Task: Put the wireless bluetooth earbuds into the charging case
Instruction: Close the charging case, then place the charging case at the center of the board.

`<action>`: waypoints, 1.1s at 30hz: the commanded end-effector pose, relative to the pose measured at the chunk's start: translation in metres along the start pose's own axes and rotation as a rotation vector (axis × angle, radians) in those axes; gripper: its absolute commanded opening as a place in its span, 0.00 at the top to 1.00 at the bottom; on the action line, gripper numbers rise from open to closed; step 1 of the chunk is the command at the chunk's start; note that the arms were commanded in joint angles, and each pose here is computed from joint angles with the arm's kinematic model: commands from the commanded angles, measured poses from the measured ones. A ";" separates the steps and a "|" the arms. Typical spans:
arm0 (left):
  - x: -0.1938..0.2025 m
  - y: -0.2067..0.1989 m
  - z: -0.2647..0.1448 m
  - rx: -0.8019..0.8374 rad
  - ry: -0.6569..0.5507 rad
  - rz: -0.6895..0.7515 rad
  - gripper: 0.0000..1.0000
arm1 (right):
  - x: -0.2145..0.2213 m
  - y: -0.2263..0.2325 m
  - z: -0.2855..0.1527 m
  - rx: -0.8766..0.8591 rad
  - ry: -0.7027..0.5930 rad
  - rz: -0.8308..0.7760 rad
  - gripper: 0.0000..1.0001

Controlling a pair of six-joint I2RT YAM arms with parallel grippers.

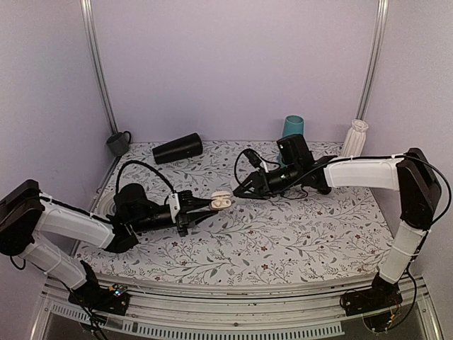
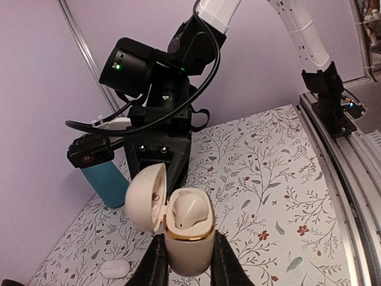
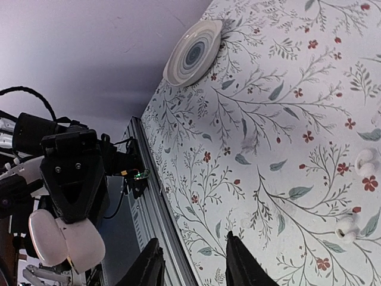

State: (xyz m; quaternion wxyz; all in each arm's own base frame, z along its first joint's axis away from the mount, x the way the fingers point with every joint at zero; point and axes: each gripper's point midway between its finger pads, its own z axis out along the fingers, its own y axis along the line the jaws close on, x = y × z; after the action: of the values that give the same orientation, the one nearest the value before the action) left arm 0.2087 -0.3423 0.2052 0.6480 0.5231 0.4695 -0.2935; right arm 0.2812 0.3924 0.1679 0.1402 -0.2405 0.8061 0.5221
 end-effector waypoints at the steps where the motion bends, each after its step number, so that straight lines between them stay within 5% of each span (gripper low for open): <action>1: -0.023 0.005 0.003 0.044 -0.063 -0.030 1.00 | -0.023 0.051 0.005 -0.092 -0.048 -0.210 0.63; 18: -0.022 0.026 0.003 0.036 -0.074 -0.193 1.00 | -0.014 0.130 -0.024 -0.270 -0.091 -0.451 0.60; 24: -0.020 0.031 0.004 0.016 -0.064 -0.240 1.00 | -0.014 0.110 -0.022 -0.175 -0.117 -0.416 0.59; 33: 0.006 0.070 0.000 -0.107 0.009 -0.489 1.00 | -0.049 0.065 -0.080 0.054 -0.397 -0.337 0.50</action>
State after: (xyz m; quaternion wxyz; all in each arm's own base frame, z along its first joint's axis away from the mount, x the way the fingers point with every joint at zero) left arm 0.2480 -0.3299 0.2273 0.5998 0.4172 0.5560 -0.3962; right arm 0.2570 0.3881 0.2496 0.2973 -0.3278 0.7225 0.5311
